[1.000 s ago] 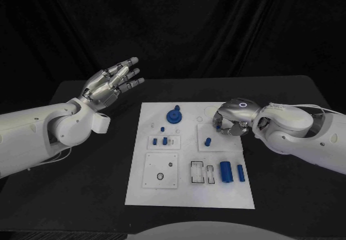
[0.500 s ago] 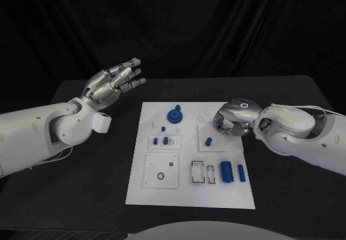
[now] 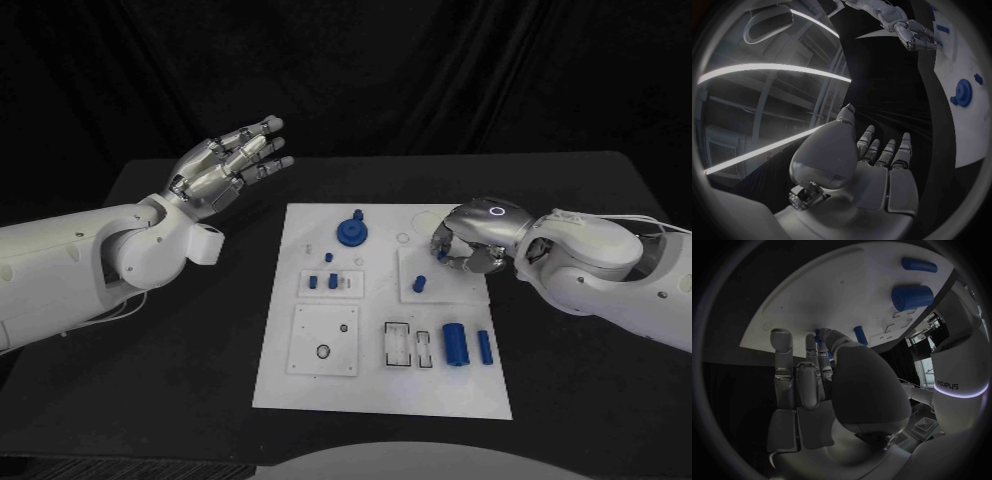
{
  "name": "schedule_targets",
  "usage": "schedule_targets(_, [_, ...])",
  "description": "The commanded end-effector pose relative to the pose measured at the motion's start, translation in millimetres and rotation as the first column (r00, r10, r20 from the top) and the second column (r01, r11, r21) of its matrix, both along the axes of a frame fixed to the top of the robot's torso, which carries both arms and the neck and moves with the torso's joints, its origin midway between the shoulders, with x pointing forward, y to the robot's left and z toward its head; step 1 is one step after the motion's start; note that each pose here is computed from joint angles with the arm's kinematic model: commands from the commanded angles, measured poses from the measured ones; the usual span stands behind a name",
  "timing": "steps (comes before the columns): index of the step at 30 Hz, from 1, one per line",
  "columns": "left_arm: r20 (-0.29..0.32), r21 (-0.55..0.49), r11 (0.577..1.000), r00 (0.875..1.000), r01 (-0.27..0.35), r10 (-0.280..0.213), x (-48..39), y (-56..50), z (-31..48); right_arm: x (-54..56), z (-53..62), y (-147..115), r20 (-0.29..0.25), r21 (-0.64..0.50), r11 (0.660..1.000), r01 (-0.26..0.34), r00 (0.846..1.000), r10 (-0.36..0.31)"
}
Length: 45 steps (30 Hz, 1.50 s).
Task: Assemble the parts on the task board
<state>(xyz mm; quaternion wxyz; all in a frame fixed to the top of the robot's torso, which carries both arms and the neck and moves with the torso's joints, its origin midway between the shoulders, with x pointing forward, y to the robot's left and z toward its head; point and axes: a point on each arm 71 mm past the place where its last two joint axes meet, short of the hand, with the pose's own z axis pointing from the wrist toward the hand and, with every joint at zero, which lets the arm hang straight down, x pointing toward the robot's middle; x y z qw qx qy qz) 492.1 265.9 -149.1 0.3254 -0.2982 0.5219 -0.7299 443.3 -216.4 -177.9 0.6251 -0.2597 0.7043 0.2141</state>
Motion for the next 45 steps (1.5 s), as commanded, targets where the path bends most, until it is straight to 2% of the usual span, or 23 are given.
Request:
schedule_targets(1, [0.102,-0.095,0.995,0.995,-0.001,0.011,-2.5,1.9,8.8,1.0,10.1,-1,0.035,0.033,0.999,0.018,0.999,-0.019])
schedule_targets(13, [0.096,-0.091,0.996,0.995,0.001,0.008,-2.0,0.7,8.2,-2.5,41.7,5,0.078,0.098,0.995,0.014,0.997,-0.021])
schedule_targets(17, [0.093,-0.090,0.996,0.996,0.006,0.003,-1.4,-1.0,7.7,-11.5,49.4,16,0.082,0.114,0.993,-0.021,0.997,0.011])
schedule_targets(21, [0.085,-0.089,0.996,0.996,0.011,-0.003,-1.3,-2.1,5.3,-22.8,51.1,37,0.059,0.117,0.990,-0.076,0.996,0.070])
schedule_targets(26, [0.075,-0.088,0.996,0.997,0.014,-0.007,-1.3,-2.3,1.2,-34.9,44.4,62,0.023,0.122,0.982,-0.143,0.990,0.141])
schedule_targets(33, [0.068,-0.086,0.996,0.998,0.015,-0.010,-1.6,-2.5,-1.2,-42.3,31.5,92,-0.022,0.119,0.969,-0.215,0.975,0.219])
schedule_targets(45, [0.061,-0.084,0.996,0.998,0.020,-0.015,-0.9,-4.3,-2.8,-50.0,-5.3,135,-0.108,0.125,0.948,-0.292,0.946,0.305])
